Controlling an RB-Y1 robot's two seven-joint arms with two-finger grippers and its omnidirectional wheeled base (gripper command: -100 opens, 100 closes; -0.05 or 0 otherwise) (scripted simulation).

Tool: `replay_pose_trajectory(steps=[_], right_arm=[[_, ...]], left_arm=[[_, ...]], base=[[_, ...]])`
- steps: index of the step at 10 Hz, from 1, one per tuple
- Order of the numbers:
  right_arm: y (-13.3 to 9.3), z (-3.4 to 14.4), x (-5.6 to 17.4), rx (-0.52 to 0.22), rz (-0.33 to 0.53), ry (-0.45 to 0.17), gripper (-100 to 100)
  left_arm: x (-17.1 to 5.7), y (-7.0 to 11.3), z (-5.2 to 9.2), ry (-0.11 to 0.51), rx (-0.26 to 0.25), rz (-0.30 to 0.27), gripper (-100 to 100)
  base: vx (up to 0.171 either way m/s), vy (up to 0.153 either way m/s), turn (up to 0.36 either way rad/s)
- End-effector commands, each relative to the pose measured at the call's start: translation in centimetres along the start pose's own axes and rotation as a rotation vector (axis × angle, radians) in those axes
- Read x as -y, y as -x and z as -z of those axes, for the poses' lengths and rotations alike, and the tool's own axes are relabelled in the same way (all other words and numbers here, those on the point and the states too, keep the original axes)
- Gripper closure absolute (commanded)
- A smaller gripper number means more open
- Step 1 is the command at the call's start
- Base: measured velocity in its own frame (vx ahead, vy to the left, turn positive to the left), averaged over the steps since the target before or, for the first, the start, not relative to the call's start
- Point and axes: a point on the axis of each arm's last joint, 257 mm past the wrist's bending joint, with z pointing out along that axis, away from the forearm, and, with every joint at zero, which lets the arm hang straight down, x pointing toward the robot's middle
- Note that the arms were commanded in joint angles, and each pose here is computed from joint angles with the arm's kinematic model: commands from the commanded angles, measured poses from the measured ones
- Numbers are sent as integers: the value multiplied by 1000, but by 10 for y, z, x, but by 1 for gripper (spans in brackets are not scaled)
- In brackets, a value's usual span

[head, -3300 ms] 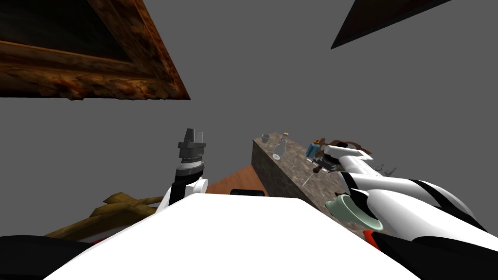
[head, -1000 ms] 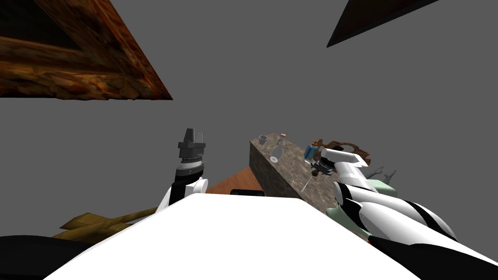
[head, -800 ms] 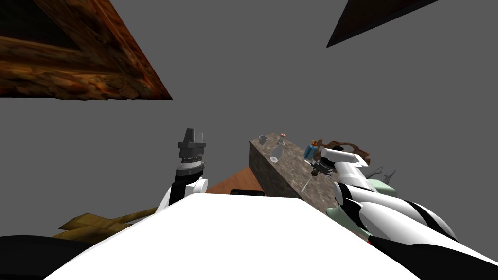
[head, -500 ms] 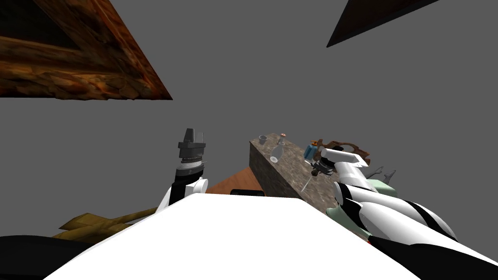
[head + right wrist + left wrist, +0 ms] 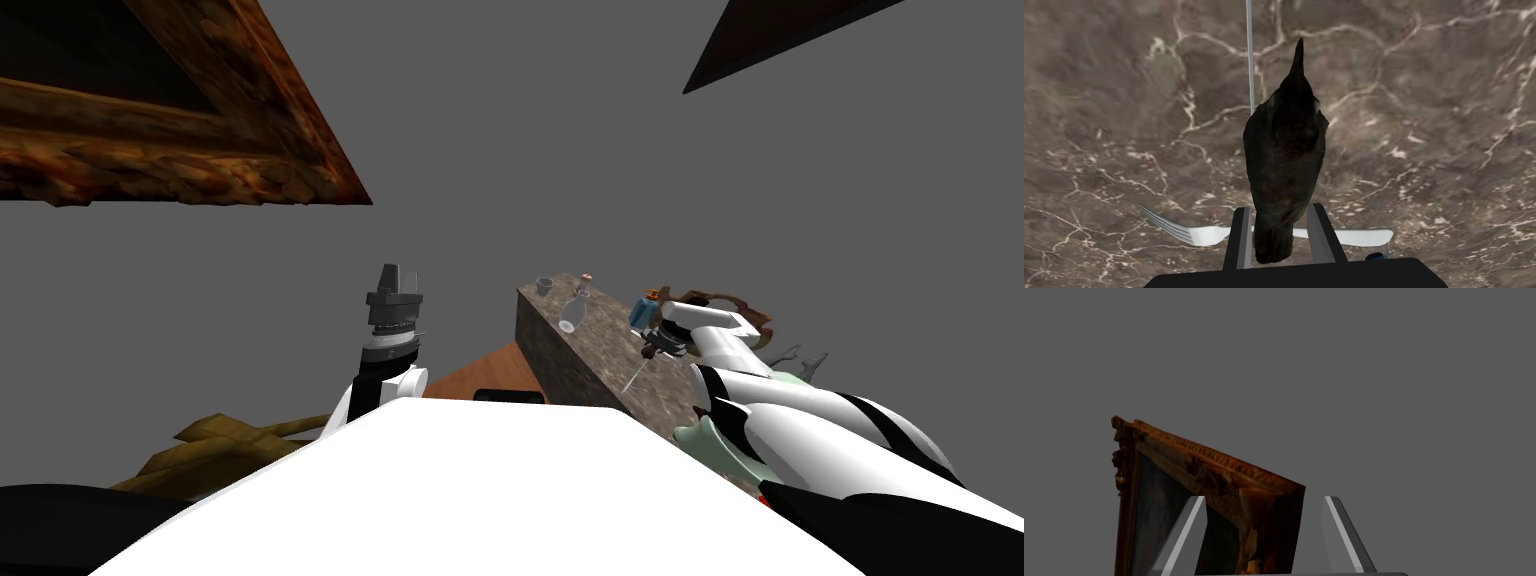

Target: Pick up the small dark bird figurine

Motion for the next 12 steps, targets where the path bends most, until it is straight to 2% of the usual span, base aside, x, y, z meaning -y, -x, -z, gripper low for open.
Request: replay_pose_trajectory(steps=[1, 2, 3, 6, 7, 9, 11, 12], right_arm=[[3, 0, 3, -4, -8, -4, 100], [12, 5, 2, 9, -10, 0, 100], [6, 0, 7, -8, -18, -9, 100], [17, 5, 12, 1, -36, -12, 100], [15, 3, 15, -7, -40, -16, 100], [29, 11, 21, 12, -61, -16, 100], [25, 9, 23, 2, -65, -20, 100], [25, 8, 24, 2, -65, -21, 0]], left_arm=[[0, 0, 0, 0, 0, 0, 0], [0, 0, 0, 0, 0, 0, 0], [0, 0, 0, 0, 0, 0, 0], [0, 0, 0, 0, 0, 0, 0], [0, 0, 0, 0, 0, 0, 0], [0, 0, 0, 0, 0, 0, 0], [0, 0, 0, 0, 0, 0, 0], [0, 0, 0, 0, 0, 0, 0]], base=[[-32, 14, 55], [-41, 19, 73], [-29, 8, 30], [-30, 12, 36], [-23, 9, 29], [-33, 13, 63], [-20, 10, 17], [0, 0, 0]])
